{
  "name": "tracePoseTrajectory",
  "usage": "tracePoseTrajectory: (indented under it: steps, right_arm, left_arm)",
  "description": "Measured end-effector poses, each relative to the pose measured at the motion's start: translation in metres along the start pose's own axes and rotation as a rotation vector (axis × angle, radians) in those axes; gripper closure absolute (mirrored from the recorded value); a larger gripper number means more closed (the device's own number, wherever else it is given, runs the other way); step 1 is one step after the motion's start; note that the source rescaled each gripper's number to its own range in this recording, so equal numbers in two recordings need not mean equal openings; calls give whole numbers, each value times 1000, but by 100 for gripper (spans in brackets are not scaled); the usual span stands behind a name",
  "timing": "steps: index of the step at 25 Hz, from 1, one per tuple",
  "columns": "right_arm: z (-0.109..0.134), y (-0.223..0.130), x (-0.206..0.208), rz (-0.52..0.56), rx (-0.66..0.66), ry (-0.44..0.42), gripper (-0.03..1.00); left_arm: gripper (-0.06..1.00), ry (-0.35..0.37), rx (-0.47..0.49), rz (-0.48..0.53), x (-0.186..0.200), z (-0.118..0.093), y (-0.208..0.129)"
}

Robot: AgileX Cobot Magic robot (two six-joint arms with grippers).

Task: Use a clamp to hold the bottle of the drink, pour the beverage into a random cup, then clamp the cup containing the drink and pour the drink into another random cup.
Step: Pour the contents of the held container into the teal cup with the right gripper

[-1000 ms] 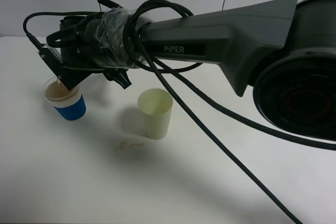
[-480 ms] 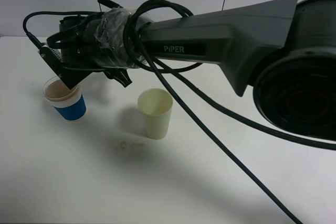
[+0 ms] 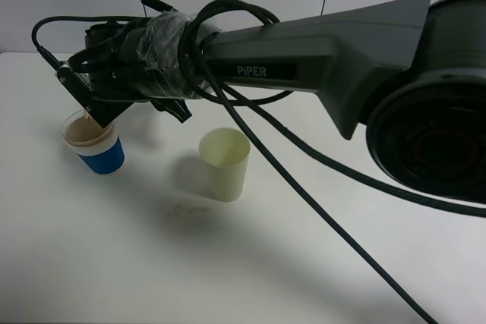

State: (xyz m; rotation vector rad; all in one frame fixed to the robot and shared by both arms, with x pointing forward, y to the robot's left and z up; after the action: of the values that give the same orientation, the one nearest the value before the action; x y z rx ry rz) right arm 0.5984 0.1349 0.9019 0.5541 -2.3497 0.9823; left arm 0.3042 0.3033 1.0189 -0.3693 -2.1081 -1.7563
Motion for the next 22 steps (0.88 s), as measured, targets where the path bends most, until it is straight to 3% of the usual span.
tracePoseTrajectory:
  steps: [22]
  right_arm:
    - [-4, -4, 0, 26, 50, -21, 96]
  left_arm:
    - [1, 0, 0, 0, 0, 0, 0]
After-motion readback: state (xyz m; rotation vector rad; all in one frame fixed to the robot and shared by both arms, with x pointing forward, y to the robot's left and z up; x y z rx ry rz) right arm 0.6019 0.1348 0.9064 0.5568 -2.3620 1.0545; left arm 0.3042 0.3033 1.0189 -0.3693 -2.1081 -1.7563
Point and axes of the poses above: a point on each arm's last joint axis where the gripper is mounted, x pointing back along that axis away from the gripper, z along the wrist's bending axis when the last joint is at zero, y = z × x, the point moved 8 cm from there along -x, pointing out along that axis toward the gripper, and after that the axes turned 9 degrees about x, right-handed, at the moved point
